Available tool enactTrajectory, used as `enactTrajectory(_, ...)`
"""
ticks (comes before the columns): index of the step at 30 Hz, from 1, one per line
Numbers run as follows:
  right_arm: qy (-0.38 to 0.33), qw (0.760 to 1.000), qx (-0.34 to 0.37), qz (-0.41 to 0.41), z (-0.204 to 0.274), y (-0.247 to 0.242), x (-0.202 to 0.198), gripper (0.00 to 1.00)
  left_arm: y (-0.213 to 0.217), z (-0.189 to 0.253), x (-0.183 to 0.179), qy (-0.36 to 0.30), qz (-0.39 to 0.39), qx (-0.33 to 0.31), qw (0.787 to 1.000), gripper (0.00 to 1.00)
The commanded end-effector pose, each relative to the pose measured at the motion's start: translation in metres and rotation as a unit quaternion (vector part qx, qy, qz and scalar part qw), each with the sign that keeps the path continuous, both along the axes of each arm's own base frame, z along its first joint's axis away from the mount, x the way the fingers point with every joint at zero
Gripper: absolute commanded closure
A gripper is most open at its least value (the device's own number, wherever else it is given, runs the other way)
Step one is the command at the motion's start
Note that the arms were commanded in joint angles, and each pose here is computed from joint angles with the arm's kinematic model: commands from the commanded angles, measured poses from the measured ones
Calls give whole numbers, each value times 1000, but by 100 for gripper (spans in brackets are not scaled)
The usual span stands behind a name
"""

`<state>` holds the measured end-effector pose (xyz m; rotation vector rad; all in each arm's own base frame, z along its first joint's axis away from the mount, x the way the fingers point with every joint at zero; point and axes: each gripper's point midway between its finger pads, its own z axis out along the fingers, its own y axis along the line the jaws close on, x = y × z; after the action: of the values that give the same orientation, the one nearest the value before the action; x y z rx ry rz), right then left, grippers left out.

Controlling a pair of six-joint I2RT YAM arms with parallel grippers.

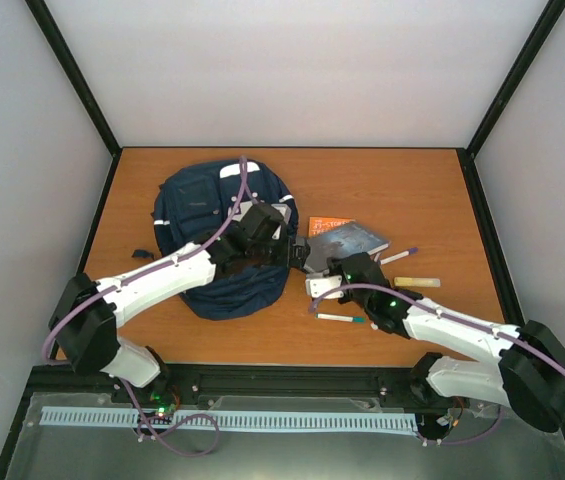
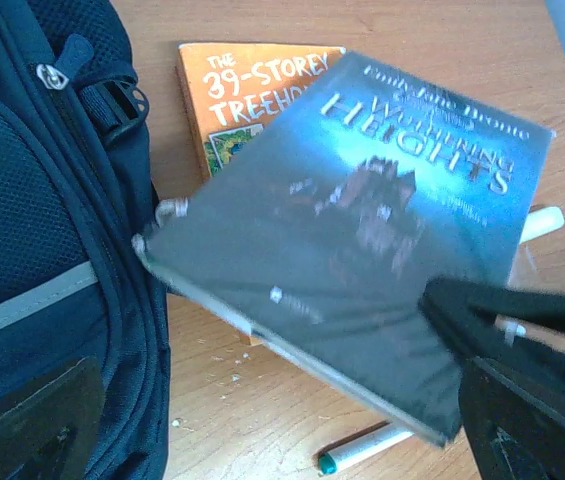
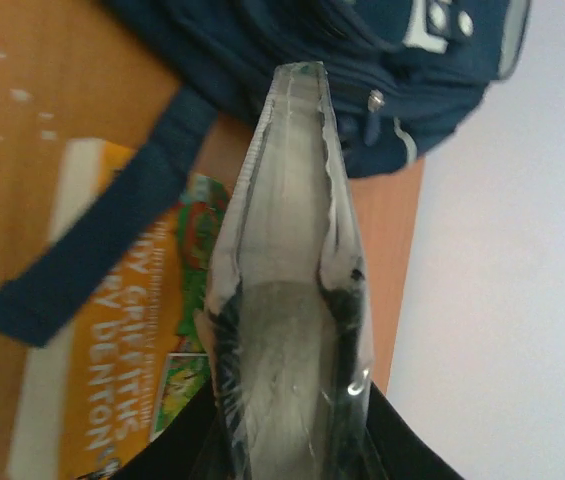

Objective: Pack the student bag
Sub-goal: Pick up the book from the center of the board.

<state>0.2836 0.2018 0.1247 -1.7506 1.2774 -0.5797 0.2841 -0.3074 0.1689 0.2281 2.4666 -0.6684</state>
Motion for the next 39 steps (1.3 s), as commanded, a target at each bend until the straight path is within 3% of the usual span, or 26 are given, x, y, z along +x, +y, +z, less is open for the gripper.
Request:
enactTrajectory(1, -16, 998, -22, 53, 5, 15, -26, 97, 10, 13, 5, -14, 19, -3, 1000, 0)
enactTrajectory(9, 114, 972, -140, 153, -86, -5, -93, 89, 17, 0, 10, 9, 39, 9, 999, 0)
enactTrajectory(14, 166, 954, -184, 169, -114, -29, -118, 64, 6, -13, 8, 28, 12, 10, 999, 0)
enactTrajectory(20, 217, 959, -137, 123, -110, -31, -127, 37, -12, -33, 12, 55, -17, 22, 998, 0)
enactTrajectory(29, 242, 968, -54, 51, -81, -35, -121, 31, -34, -57, 23, 82, -68, 54, 993, 3)
enactTrajectory(39, 296, 950, 82, -57, -36, -48, -92, 29, -52, -75, 23, 123, -114, 37, 985, 6)
